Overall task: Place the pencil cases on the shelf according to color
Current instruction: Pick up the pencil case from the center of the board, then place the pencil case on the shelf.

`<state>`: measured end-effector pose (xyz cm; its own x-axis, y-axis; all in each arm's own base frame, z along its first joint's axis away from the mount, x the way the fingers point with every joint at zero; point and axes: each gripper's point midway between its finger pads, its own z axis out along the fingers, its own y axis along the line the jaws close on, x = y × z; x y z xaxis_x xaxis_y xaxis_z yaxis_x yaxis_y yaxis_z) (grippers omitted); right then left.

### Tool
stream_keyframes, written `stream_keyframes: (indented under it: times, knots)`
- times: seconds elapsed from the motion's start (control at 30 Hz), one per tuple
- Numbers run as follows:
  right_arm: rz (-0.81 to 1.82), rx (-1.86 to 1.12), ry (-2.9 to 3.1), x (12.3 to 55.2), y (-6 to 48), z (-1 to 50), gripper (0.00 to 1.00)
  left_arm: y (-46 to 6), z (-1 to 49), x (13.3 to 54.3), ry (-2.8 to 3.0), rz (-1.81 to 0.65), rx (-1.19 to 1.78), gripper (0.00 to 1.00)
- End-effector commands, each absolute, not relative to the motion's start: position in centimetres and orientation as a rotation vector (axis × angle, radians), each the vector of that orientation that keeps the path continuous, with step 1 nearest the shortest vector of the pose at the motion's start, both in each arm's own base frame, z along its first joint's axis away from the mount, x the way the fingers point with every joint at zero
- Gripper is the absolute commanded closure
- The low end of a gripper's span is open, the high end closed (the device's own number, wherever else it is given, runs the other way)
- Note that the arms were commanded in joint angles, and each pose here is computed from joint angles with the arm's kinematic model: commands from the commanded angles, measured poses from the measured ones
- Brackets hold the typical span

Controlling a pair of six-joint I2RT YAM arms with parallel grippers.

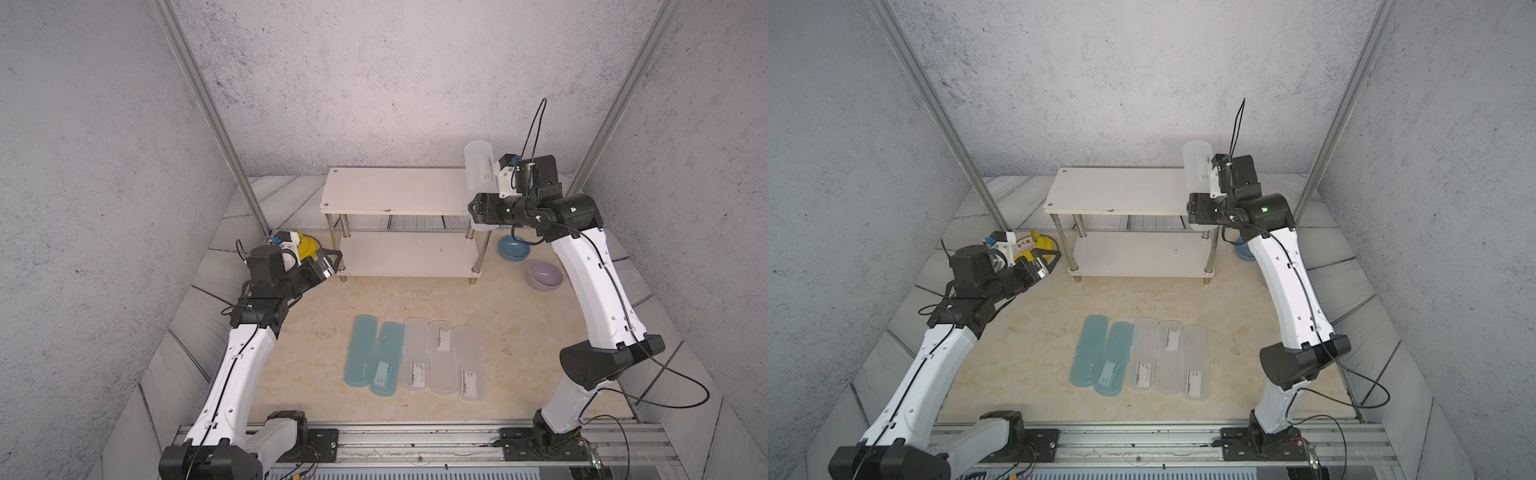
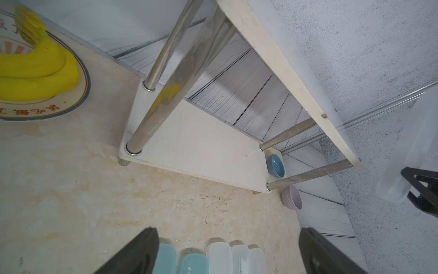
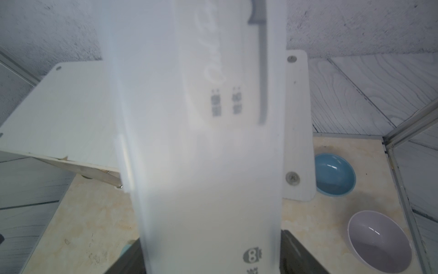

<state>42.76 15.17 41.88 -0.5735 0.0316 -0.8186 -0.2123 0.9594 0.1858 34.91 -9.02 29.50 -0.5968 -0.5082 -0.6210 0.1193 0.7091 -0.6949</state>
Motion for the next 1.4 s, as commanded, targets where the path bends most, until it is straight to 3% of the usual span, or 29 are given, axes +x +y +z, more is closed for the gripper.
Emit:
stream_keyframes:
  times: [0.0,0.27,0.53,0.67,0.77,1.13,1.37]
  knots:
    - [0.351,-0.133,2.018,44.0,15.1,45.7,0.53,-9.3,28.0,34.7,2.063,-0.908,-0.294,0.01]
    - [0.209,-0.114,1.941,47.0,13.9,45.6,0.53,-9.0,25.2,33.7,2.131,-0.857,-0.279,0.01]
    - [0.199,-0.111,2.011,49.6,14.8,42.2,0.51,-9.1,25.1,33.8,2.123,-0.865,-0.284,0.01]
    - [0.178,-0.108,2.059,50.3,14.8,40.3,0.42,-9.0,25.3,33.9,2.118,-0.862,-0.283,0.01]
    - [0.175,-0.113,2.082,50.5,14.9,39.3,0.25,-9.0,25.3,33.9,2.118,-0.859,-0.286,0.01]
    - [0.168,-0.105,2.094,50.1,14.7,38.9,0.21,-8.9,24.4,34.1,2.138,-0.860,-0.302,0.01]
    - [0.265,-0.097,2.020,49.4,15.5,41.8,0.05,-9.0,24.0,34.0,2.152,-0.859,-0.306,0.01]
